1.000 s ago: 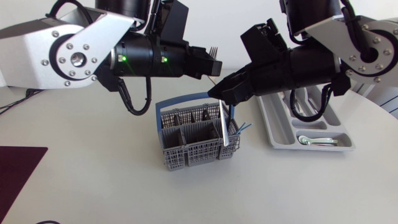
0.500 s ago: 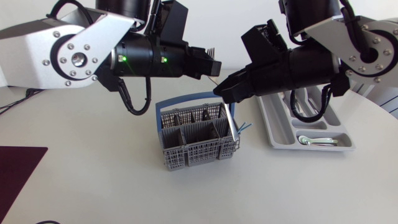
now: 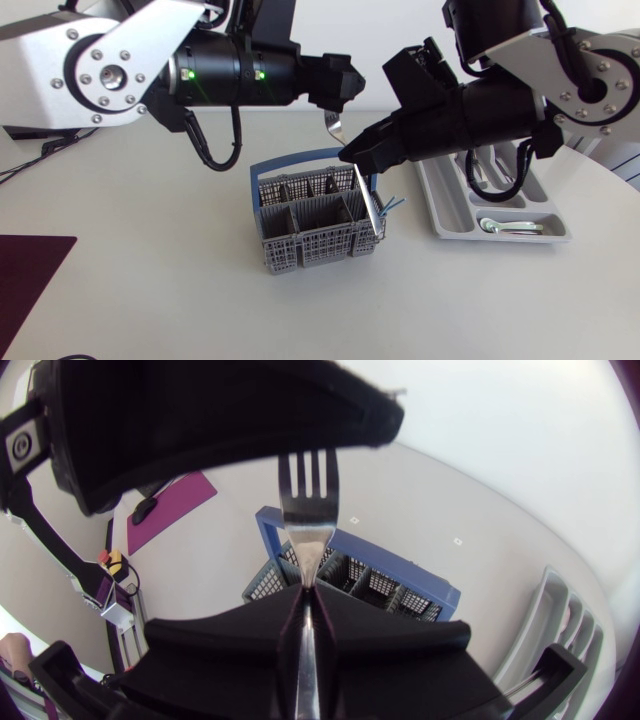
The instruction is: Sort the cutlery from the basket into the organizer compartments.
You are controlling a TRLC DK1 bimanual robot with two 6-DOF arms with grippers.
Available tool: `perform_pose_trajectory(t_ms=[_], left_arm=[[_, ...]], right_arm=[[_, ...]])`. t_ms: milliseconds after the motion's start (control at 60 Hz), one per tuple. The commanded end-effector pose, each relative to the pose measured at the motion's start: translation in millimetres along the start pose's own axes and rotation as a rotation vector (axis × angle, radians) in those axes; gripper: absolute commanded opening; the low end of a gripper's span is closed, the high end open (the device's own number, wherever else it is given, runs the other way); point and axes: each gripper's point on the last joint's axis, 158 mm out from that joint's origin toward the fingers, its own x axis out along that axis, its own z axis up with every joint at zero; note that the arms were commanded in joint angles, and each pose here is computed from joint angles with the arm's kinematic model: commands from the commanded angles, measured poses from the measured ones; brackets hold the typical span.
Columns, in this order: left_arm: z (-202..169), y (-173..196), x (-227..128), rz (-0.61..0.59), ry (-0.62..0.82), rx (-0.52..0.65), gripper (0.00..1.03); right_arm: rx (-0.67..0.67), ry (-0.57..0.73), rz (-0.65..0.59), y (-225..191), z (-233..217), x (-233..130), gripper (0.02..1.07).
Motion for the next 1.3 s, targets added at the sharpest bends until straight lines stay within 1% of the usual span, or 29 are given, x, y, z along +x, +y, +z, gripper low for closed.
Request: perform_pose_trajectory(t_ms=[0, 283, 383, 483, 617, 683, 767, 800, 983, 1283], left_arm=[[38.7, -4.7, -21.1, -0.011, -0.102, 0.000, 0.98], [89.7, 10.9, -69.9, 0.034, -0.272, 0.008, 0.98], [98.9, 18.7, -80.9, 0.060, -0.291, 0.008, 0.98], [97.0, 29.8, -85.7, 0.093, -0.273, 0.019, 0.98], [71.9, 35.5, -78.3, 0.116, -0.183, 0.072, 0.98], [41.0, 38.4, -65.7, 0.124, -0.088, 0.117, 0.98], [15.3, 34.2, -56.0, 0.108, -0.031, 0.153, 0.98], [1.9, 33.4, -49.6, 0.103, 0.002, 0.177, 0.98], [-39.1, 22.3, -26.0, 0.069, 0.100, 0.240, 0.98], [-103.9, -4.1, 14.2, -0.003, 0.243, 0.342, 0.98]], right_arm=[[0.002, 0.012, 0.000, -1.4, -8.2, -3.5, 0.08], [0.025, 0.009, -0.041, -19.5, -14.4, -21.3, 0.08], [0.051, -0.007, -0.092, -43.2, -11.8, -35.0, 0.08], [0.083, -0.027, -0.158, -75.3, -9.2, -51.9, 0.08], [0.142, -0.046, -0.234, -123.3, -12.3, -78.2, 0.08], [0.172, -0.051, -0.292, -154.6, -17.4, -93.7, 0.08], [0.213, -0.046, -0.344, -189.0, -27.8, -105.5, 0.08], [0.230, -0.039, -0.363, -201.9, -33.8, -107.7, 0.08], [0.304, -0.014, -0.465, -272.5, -63.7, -114.2, 0.08], [0.393, 0.045, -0.575, -373.8, -102.5, -112.7, 0.08]])
